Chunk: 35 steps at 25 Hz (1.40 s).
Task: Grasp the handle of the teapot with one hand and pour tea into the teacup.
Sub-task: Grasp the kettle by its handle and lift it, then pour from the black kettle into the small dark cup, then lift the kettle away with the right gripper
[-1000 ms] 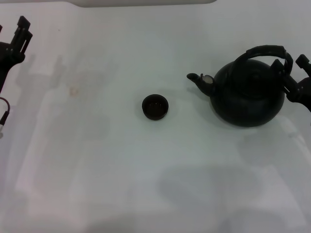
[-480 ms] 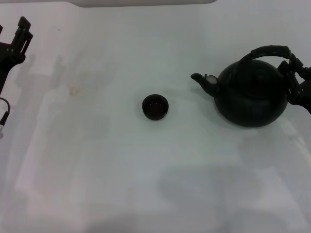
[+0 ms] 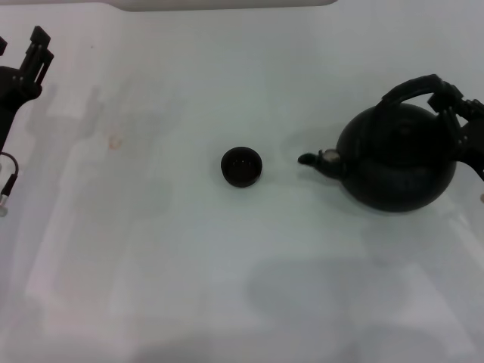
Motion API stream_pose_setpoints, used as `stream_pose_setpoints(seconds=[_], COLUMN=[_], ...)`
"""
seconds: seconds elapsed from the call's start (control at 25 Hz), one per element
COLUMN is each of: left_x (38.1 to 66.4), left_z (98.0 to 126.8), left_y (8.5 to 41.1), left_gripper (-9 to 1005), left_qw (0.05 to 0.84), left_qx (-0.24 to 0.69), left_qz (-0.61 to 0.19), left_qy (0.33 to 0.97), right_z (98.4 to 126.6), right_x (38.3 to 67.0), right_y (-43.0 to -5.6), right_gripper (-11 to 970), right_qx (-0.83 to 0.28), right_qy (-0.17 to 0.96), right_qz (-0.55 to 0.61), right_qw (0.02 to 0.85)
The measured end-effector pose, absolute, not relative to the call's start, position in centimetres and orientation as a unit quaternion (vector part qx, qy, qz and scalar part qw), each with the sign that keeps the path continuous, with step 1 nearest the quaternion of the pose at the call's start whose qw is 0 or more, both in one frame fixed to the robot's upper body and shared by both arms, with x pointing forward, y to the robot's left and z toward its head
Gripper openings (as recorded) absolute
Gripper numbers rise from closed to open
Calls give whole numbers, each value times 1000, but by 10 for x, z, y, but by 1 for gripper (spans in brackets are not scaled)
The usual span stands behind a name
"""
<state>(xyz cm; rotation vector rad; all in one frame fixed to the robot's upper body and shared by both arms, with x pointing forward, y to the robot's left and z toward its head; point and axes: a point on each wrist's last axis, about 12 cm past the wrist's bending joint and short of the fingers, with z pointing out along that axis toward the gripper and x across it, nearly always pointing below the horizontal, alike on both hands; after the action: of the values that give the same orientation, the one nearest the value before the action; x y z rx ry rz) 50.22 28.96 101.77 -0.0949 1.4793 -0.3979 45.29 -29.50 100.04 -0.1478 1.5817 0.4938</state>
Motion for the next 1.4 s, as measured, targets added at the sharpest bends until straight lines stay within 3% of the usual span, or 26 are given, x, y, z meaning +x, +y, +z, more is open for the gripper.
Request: stream_pose_setpoints(seconds=[0.2,0.6,1.4], left_x=[502,500,494], left_z=[1017,1016,1010], left_y=[289,285,283], left_gripper=[760,760,760], left_qw=[719,715,702], left_qx=[-43,-40,-39], left_qz=[-181,-190,-194], left_qy=[670,672,684], right_z=[1008,1026,1031], right_x=[458,497,504], right_y=[-285,-248,-233], right_gripper=[181,175,161], right_qx=[-89,-179,-292], right_qy=[681,646,600], right_qz=[243,227,121], right_qw=[685,707,735])
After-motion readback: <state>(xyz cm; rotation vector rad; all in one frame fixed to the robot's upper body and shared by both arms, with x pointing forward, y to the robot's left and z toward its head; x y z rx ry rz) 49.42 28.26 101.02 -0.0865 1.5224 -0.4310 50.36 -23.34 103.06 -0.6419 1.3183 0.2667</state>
